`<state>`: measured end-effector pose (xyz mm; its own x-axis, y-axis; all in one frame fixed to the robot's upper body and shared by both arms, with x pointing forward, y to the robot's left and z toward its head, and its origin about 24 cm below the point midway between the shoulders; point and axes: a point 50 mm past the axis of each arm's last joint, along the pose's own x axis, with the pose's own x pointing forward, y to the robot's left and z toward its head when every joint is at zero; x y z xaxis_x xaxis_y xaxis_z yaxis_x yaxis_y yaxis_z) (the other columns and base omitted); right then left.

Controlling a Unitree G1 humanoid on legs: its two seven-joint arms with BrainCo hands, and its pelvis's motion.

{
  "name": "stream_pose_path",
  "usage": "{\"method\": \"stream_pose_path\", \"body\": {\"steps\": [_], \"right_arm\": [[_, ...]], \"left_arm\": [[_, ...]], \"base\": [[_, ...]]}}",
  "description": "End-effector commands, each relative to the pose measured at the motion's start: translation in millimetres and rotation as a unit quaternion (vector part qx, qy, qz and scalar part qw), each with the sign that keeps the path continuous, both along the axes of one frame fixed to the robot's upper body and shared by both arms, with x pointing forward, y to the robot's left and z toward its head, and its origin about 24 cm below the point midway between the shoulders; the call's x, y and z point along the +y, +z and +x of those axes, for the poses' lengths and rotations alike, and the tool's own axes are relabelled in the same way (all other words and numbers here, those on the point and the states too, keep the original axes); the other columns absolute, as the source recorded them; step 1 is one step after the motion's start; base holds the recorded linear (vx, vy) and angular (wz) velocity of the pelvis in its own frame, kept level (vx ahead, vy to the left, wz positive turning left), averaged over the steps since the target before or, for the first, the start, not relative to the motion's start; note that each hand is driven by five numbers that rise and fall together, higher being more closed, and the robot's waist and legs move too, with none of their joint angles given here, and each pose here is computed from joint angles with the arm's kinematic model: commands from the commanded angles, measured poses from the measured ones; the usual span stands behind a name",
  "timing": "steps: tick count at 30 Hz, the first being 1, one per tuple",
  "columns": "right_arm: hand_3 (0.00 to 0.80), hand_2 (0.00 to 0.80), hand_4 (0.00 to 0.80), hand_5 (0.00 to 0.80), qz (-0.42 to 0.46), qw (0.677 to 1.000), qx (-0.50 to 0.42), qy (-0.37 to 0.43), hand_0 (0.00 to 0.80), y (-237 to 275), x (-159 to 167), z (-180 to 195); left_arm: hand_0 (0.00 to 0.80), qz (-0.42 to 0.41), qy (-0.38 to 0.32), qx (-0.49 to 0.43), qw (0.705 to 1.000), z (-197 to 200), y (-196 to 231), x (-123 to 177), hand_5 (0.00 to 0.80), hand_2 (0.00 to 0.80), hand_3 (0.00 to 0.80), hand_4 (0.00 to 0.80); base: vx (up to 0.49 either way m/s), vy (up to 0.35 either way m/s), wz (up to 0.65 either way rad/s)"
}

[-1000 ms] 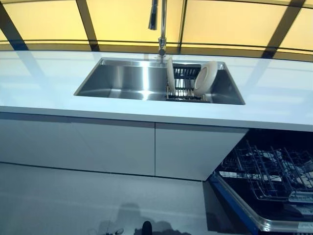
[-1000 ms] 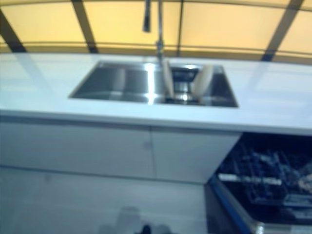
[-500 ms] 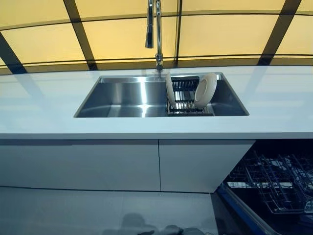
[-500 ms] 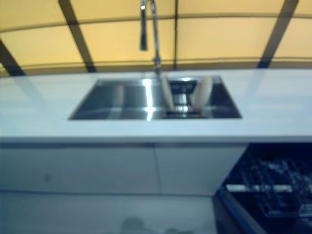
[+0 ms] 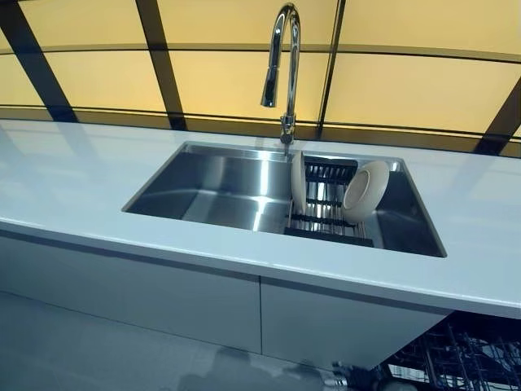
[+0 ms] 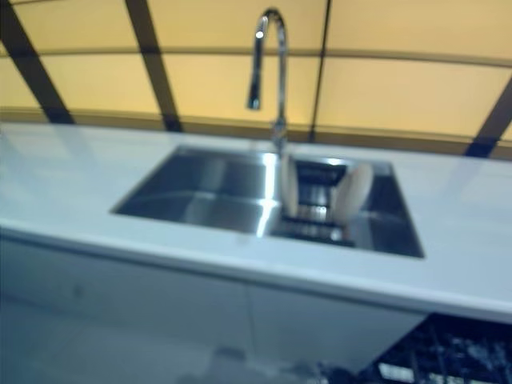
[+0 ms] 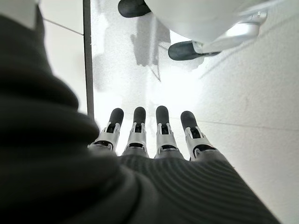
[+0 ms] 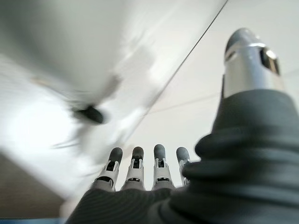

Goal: Take plates into dishwasher

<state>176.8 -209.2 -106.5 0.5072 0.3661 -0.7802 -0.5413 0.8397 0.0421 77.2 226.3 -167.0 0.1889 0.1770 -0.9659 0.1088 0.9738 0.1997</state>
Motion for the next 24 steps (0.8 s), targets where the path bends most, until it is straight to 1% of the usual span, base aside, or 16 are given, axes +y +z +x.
{"method": "stream_pose_path", "body": {"steps": [1, 3, 4, 5, 7, 10, 15, 18, 21, 24], "right_arm": [[0.000, 0.000, 0.000, 0.000, 0.121, 0.992, -0.019, 0.035, 0.000, 36.6, 6.8, 15.9], [0.000, 0.000, 0.000, 0.000, 0.182, 0.981, -0.048, 0.042, 0.000, 63.8, 1.5, 22.8], [0.000, 0.000, 0.000, 0.000, 0.185, 0.981, -0.050, 0.042, 0.000, 64.7, 1.2, 22.9], [0.000, 0.000, 0.000, 0.000, 0.216, 0.973, -0.068, 0.046, 0.000, 82.2, -4.7, 26.8], [0.000, 0.000, 0.000, 0.000, 0.243, 0.965, -0.078, 0.067, 0.000, 97.2, -10.0, 29.5], [0.000, 0.000, 0.000, 0.000, 0.306, 0.943, -0.117, 0.054, 0.000, 126.3, -17.5, 39.4], [0.000, 0.000, 0.000, 0.000, 0.404, 0.895, -0.188, 0.003, 0.000, 159.2, -24.3, 55.9], [0.000, 0.000, 0.000, 0.000, 0.464, 0.851, -0.243, -0.038, 0.000, 181.6, -27.9, 64.0], [0.000, 0.000, 0.000, 0.000, 0.492, 0.808, -0.305, -0.110, 0.000, 195.6, -39.9, 75.2], [0.000, 0.000, 0.000, 0.000, 0.462, 0.795, -0.354, -0.171, 0.000, 199.6, -52.1, 83.6]], "left_arm": [[0.000, 0.046, -0.004, 0.008, 0.999, -7.5, 10.0, 41.5, 0.000, 0.000, 0.000, 0.000], [0.000, 0.049, 0.002, 0.008, 0.999, -11.5, 11.9, 48.8, 0.000, 0.000, 0.000, 0.000], [0.000, 0.049, 0.002, 0.009, 0.999, -11.7, 11.9, 49.0, 0.000, 0.000, 0.000, 0.000], [0.000, 0.050, 0.007, 0.010, 0.999, -15.3, 12.4, 52.3, 0.000, 0.000, 0.000, 0.000], [0.000, 0.049, 0.010, 0.011, 0.999, -18.4, 12.0, 53.0, 0.000, 0.000, 0.000, 0.000], [0.000, 0.050, 0.011, 0.011, 0.999, -22.4, 11.2, 52.4, 0.000, 0.000, 0.000, 0.000], [0.000, 0.053, 0.014, 0.017, 0.998, -28.8, 9.1, 49.6, 0.000, 0.000, 0.000, 0.000], [0.000, 0.055, 0.014, 0.023, 0.998, -33.8, 7.6, 47.3, 0.000, 0.000, 0.000, 0.000], [0.000, 0.055, 0.007, 0.031, 0.998, -36.4, 5.9, 43.2, 0.000, 0.000, 0.000, 0.000], [0.000, 0.058, 0.005, 0.034, 0.998, -36.9, 5.2, 40.9, 0.000, 0.000, 0.000, 0.000]], "base": [[0.050, -0.021, -0.02], [0.046, -0.009, -0.01], [0.060, 0.002, 0.00], [0.062, 0.010, -0.05], [0.066, 0.011, -0.16], [0.057, 0.011, -0.09], [0.050, 0.022, -0.10], [0.042, 0.035, -0.15], [0.031, 0.036, -0.14], [0.036, 0.017, -0.26]]}}
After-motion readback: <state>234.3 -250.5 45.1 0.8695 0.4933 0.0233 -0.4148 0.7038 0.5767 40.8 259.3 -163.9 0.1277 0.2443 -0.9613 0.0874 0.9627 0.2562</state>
